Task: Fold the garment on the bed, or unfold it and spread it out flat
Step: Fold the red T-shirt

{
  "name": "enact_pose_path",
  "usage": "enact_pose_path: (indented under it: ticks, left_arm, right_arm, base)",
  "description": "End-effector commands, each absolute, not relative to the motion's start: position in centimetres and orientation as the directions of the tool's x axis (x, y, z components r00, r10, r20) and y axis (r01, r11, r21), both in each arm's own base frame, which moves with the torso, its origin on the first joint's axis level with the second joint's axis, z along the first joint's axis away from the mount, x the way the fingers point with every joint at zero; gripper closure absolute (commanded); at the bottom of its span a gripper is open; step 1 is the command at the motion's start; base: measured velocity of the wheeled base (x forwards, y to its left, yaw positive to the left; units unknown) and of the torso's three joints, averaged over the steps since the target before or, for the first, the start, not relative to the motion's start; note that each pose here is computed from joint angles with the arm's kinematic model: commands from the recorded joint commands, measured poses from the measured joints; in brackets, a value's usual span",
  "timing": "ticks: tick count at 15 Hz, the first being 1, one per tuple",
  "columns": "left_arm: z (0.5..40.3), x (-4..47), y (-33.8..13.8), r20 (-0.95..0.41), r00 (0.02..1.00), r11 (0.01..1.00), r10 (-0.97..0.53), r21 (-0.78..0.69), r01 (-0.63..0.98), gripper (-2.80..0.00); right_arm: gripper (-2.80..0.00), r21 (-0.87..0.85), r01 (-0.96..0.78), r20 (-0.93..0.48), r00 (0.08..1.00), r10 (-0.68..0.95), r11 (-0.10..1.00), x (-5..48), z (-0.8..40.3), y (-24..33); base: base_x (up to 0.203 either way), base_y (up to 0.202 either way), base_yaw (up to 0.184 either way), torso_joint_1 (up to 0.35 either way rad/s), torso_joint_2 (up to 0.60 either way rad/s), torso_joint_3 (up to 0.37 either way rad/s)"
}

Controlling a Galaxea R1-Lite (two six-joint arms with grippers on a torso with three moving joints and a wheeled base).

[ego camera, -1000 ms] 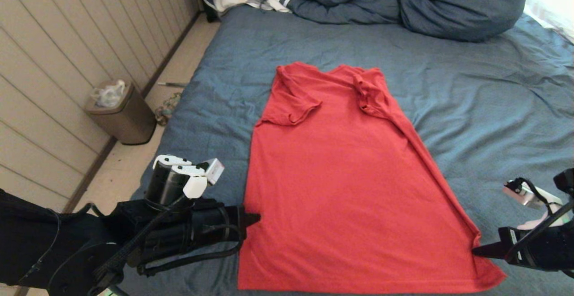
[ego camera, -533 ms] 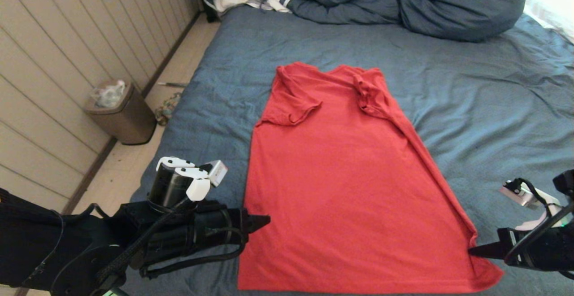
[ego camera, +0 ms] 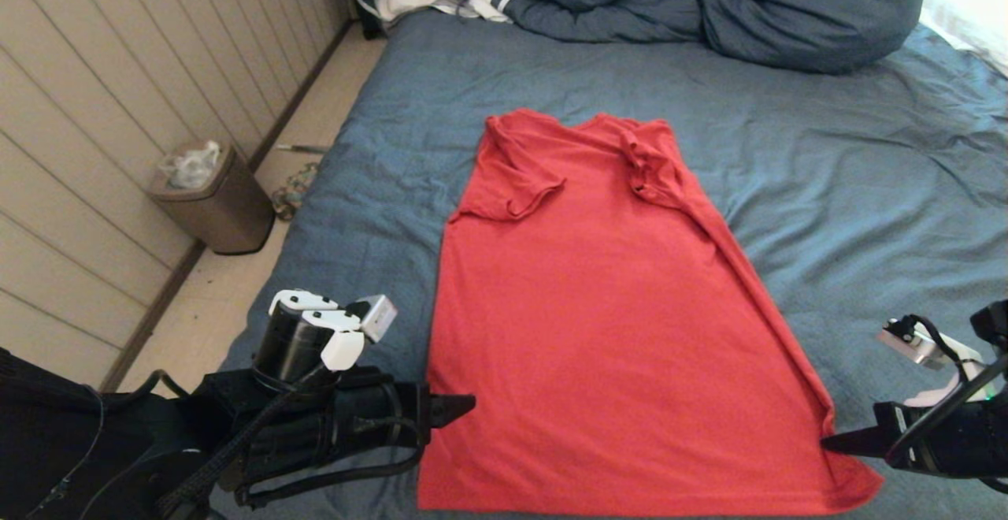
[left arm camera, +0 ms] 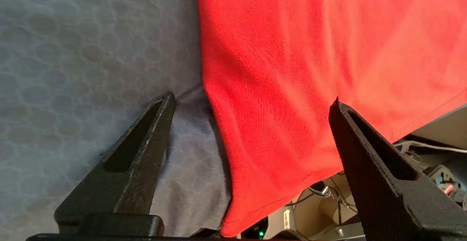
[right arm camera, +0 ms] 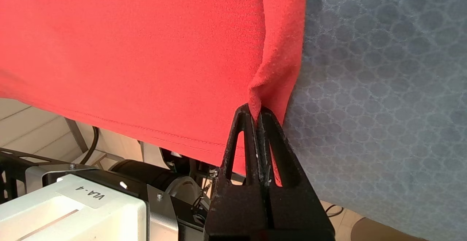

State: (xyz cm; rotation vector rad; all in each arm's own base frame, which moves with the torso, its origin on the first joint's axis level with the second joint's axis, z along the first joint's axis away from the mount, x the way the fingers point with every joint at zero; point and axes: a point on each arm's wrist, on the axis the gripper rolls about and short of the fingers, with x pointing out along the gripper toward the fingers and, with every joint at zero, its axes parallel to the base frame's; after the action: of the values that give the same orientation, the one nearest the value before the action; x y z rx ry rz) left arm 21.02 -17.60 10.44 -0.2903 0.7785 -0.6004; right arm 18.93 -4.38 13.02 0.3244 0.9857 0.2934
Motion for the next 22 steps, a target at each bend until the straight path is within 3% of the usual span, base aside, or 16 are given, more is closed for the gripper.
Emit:
enact_pose_path:
  ticks: [1,8,13,19,22]
  left_arm:
    - [9.9,20.9,-18.3,-0.584,0.533,0.791,-0.612,-0.455,0.409,0.0]
    - [9.8,19.2,-19.1,-0.561,0.512,0.759,-0.651,-0.459,0.462,0.0]
    - [12.0,17.5,-17.5,-0.509,0.537,0.74,-0.673,-0.472,0.48,0.0]
    - [16.0,13.2,-13.4,-0.49,0.541,0.729,-0.684,-0.476,0.491,0.0]
    - [17.0,11.1,-11.4,-0.49,0.533,0.724,-0.69,-0.488,0.487,0.0]
  right_arm:
    - [0.0,0.4,-0.096,-0.763,0.517,0.389,0.911,19.0,12.9,-4.4]
    - [0.0,0.4,-0.1,-0.76,0.52,0.39,0.911,18.7,13.0,-4.3]
    - [0.0,0.409,-0.116,-0.741,0.537,0.404,0.905,17.7,13.4,-4.0]
    - [0.0,0.354,-0.169,-0.678,0.631,0.377,0.92,11.2,14.8,-2.0]
    - [0.0,0.361,-0.157,-0.693,0.614,0.377,0.919,7.4,15.3,-0.9]
  base:
    - [0.0,0.0,0.0,0.0,0.0,0.0]
    - [0.0,0.0,0.0,0.0,0.0,0.0]
    - [0.0,0.0,0.0,0.0,0.0,0.0]
    - [0.0,0.0,0.0,0.0,0.0,0.0]
    - [0.0,0.0,0.0,0.0,0.0,0.0]
